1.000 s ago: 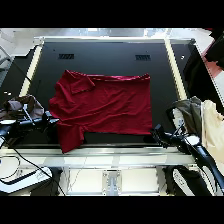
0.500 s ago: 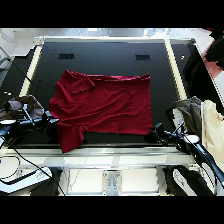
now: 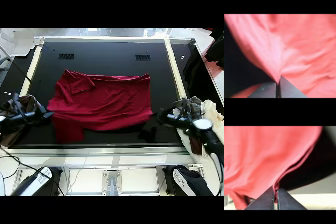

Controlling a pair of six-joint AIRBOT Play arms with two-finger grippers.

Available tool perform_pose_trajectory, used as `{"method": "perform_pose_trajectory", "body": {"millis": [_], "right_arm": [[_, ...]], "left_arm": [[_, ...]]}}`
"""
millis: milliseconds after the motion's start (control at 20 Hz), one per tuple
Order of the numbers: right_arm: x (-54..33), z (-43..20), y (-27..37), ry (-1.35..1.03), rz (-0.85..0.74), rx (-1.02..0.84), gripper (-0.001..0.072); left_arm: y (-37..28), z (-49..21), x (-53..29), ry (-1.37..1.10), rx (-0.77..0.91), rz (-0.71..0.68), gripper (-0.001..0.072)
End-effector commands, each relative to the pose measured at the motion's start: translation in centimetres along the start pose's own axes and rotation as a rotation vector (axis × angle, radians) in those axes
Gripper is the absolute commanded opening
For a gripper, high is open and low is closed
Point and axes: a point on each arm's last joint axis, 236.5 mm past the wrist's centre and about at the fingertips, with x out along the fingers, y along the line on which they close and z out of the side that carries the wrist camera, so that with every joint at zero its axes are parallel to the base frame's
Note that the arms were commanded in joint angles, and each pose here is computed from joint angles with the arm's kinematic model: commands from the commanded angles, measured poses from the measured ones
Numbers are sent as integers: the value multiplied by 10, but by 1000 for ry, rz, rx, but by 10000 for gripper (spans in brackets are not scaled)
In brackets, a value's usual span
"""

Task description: Fold the shirts.

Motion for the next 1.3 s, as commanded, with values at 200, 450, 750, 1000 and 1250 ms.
{"method": "perform_pose_trajectory", "body": {"millis": [200, 450, 750, 1000, 1250], "right_arm": [[-188, 40, 157, -383, -81, -636, 15], [-313, 26, 247, -735, -94, -883, 15], [-327, 99, 266, -829, -177, -903, 14], [-212, 181, 198, -533, -234, -743, 14], [-87, 217, 114, -240, -278, -601, 14]], "left_arm": [[-171, 80, -200, -615, 454, 69, 12], [-259, 91, -330, -911, 669, 269, 12], [-301, 103, -325, -757, 742, 134, 11], [-237, 127, -200, -294, 575, -32, 11], [-142, 128, -16, 130, 600, 195, 11]]}}
